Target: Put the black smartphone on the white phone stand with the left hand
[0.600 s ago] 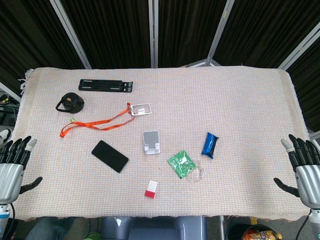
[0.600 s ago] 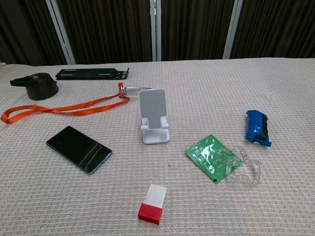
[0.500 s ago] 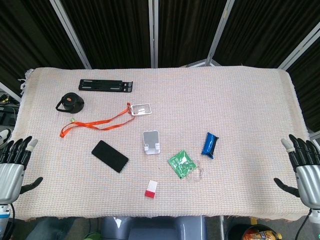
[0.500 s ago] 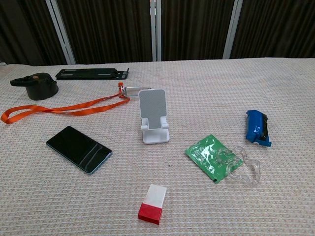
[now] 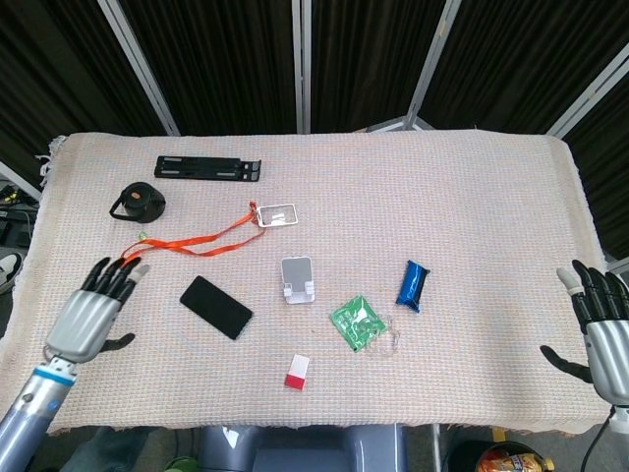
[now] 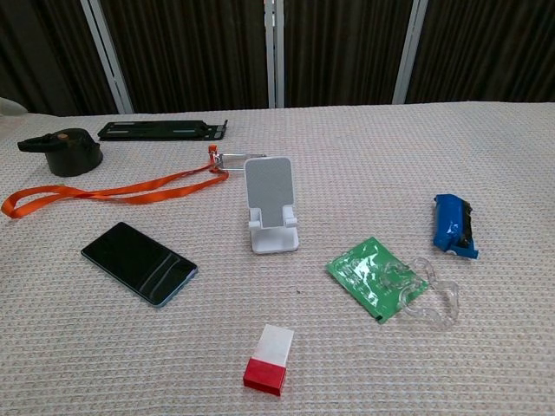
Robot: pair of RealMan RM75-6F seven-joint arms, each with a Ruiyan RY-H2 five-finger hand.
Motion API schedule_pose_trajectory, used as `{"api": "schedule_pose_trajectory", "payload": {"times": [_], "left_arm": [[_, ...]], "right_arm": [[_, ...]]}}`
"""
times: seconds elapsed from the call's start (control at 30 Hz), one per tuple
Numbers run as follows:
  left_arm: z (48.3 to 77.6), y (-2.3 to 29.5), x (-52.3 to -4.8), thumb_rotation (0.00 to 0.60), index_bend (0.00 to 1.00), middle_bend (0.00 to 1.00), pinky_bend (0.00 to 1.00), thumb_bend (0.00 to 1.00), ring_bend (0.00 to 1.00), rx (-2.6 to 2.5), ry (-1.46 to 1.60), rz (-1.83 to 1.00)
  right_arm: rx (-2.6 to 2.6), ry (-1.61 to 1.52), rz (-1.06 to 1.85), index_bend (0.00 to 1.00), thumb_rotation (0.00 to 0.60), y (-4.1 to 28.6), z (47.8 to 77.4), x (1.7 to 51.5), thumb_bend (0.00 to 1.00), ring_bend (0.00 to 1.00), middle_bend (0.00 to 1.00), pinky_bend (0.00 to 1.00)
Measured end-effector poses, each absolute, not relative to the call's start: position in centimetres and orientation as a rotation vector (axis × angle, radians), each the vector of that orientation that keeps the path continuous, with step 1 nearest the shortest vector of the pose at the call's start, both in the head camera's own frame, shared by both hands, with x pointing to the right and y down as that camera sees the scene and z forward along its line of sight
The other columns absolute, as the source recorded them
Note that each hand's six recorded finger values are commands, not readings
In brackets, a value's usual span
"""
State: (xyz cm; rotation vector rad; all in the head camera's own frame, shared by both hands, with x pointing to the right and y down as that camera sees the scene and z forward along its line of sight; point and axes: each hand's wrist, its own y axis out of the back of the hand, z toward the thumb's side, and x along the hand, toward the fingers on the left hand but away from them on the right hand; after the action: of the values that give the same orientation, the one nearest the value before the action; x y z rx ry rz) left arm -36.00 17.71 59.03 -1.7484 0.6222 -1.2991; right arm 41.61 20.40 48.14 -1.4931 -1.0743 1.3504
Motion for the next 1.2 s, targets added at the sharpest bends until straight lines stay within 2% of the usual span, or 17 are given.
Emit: {"api": "schedule_pose_trajectory", "payload": {"times": [0.03, 0.13, 0.4, 0.97, 1.07, 1.13, 1.2], "left_arm": [[60.0, 17.3, -35.3, 0.600, 0.12, 0.00, 0.04, 0.00, 0.03, -1.762, 0.577, -1.285], [63.1, 16.2, -33.2, 0.600, 0.20, 0.01, 0.10, 0.00, 0.10, -1.781, 0.438, -1.245], [69.1, 15.0, -28.7, 0.600, 0.21, 0.03, 0.17, 0.00, 0.14, -1.770, 0.171, -1.194], [72.3, 15.5, -26.1, 0.600, 0.24, 0.07, 0.23, 0.00, 0.17, -1.787, 0.048, -1.188], [72.5, 15.5, -25.9, 0.600, 0.34, 0.18, 0.29, 0.00, 0.26, -1.791, 0.052, -1.189], [72.6, 15.6, -25.6, 0.600, 0.48, 0.33, 0.36, 0.00, 0.38, -1.787, 0.056, -1.183], [72.6, 15.5, -25.5, 0.600, 0.59, 0.42, 0.41, 0.00, 0.45, -1.785, 0.064, -1.180]], "right_arm": [[-1.490, -1.074, 1.358, 0.00, 0.600, 20.4, 48.3, 41.7, 0.00, 0.00, 0.00, 0.00], [-1.477, -1.076, 1.387, 0.00, 0.600, 20.2, 48.7, 42.0, 0.00, 0.00, 0.00, 0.00], [-1.440, -1.067, 1.465, 0.00, 0.600, 19.9, 49.8, 43.0, 0.00, 0.00, 0.00, 0.00], [-1.419, -1.076, 1.512, 0.00, 0.600, 19.7, 50.2, 44.1, 0.00, 0.00, 0.00, 0.00], [-1.422, -1.078, 1.509, 0.00, 0.600, 19.7, 50.2, 44.1, 0.00, 0.00, 0.00, 0.00], [-1.424, -1.081, 1.508, 0.00, 0.600, 19.7, 50.1, 44.1, 0.00, 0.00, 0.00, 0.00], [-1.426, -1.084, 1.506, 0.00, 0.600, 19.7, 50.1, 44.1, 0.00, 0.00, 0.00, 0.00]]}}
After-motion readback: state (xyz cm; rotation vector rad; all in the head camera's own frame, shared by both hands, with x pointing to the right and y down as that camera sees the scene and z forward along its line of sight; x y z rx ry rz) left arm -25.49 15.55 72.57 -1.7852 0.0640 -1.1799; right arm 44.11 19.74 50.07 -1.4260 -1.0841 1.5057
